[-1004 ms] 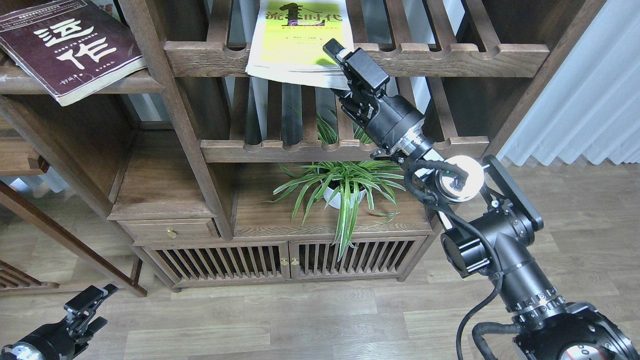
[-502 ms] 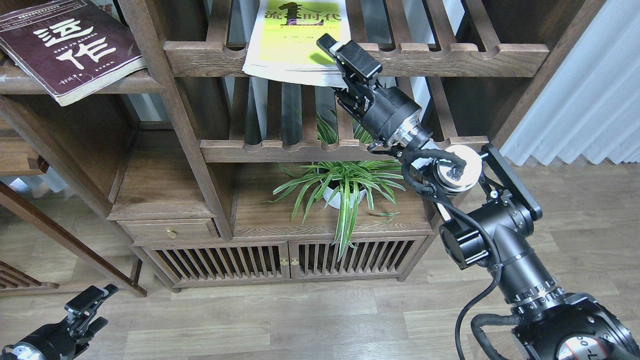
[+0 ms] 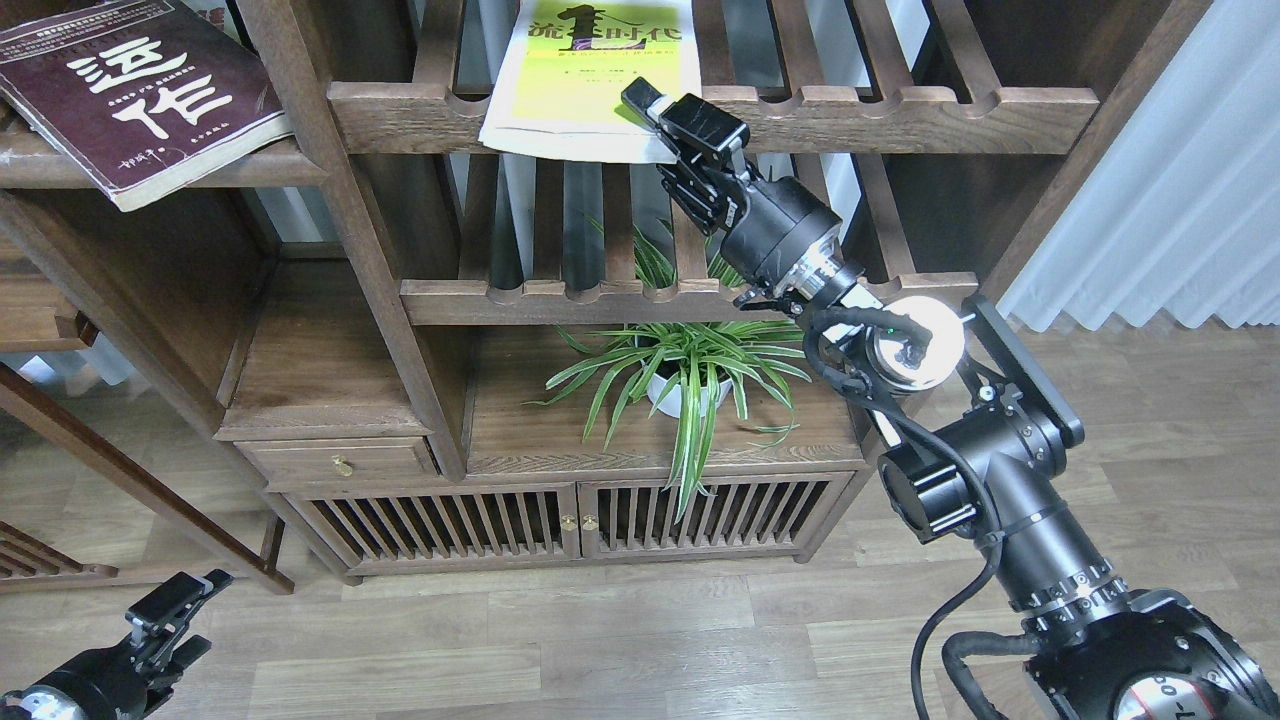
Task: Organize books on shelf
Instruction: 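Grasp the yellow-green book with the right gripper and pull it out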
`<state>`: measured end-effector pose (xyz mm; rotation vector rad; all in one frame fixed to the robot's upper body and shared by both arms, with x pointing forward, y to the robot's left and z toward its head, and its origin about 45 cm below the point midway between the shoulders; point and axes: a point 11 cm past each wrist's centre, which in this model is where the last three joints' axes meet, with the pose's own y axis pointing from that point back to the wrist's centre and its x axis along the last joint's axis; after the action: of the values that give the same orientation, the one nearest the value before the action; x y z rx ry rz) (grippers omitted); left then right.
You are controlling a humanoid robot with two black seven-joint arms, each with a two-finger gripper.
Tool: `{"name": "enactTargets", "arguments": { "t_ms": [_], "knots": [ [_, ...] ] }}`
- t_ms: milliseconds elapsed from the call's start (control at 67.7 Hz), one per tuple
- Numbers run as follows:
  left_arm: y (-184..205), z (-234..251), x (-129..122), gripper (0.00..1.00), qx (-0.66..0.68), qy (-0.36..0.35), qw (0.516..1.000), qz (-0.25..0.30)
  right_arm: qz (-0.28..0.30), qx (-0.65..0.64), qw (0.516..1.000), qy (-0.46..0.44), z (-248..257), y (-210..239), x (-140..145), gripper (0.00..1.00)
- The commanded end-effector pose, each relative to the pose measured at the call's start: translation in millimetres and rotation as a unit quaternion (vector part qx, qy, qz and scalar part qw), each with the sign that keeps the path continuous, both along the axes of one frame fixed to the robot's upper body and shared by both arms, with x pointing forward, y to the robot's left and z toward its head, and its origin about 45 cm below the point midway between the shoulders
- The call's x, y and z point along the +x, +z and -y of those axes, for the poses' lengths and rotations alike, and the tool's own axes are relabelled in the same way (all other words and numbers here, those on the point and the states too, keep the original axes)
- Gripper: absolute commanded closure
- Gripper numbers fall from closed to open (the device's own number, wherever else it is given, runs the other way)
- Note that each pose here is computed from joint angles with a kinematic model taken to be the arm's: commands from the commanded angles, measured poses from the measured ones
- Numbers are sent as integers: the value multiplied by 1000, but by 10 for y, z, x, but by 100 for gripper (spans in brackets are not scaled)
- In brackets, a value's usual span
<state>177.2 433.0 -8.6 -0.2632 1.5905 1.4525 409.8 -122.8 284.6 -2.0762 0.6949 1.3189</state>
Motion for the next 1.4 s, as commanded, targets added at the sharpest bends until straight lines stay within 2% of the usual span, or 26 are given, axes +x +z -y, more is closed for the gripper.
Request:
{"name": "enactTargets", "arguments": {
  "t_ms": [0, 266, 458, 591, 857, 871, 886, 1019, 1108, 1256, 1388],
  "knots": [
    [-7, 20, 6, 1, -2, 0, 1000, 0, 13, 3, 1000, 18, 0, 15, -26, 96],
    [18, 6, 49, 1, -3, 4, 1000, 7, 21, 13, 999, 22, 116, 31, -25, 100],
    [24, 15, 62, 1, -4, 4, 1000, 9, 29, 25, 999, 17, 414, 28, -79, 100],
    [53, 112, 167, 1, -14, 3, 1000, 23, 44, 47, 998, 18, 588, 47, -147, 100],
    [314, 352, 820, 1, -14, 39, 992, 117, 77, 105, 991, 28, 737, 112, -371, 99],
    [381, 439, 969, 1, -20, 36, 990, 133, 81, 111, 990, 31, 739, 87, -445, 99],
    [389, 474, 998, 1, -23, 34, 990, 136, 82, 112, 990, 32, 734, 82, -460, 99],
    [499, 798, 1281, 1, -54, 24, 985, 164, 77, 117, 989, 40, 707, -50, -624, 99],
    [658, 973, 1511, 2, -69, 11, 980, 189, 54, 115, 991, 49, 643, -213, -733, 98],
    [816, 1312, 1720, 3, -95, -15, 972, 213, 22, 111, 992, 49, 629, -454, -874, 98],
    [869, 1639, 1742, 4, -125, -39, 967, 220, -8, 106, 993, 51, 622, -662, -1012, 98]
  ]
}}
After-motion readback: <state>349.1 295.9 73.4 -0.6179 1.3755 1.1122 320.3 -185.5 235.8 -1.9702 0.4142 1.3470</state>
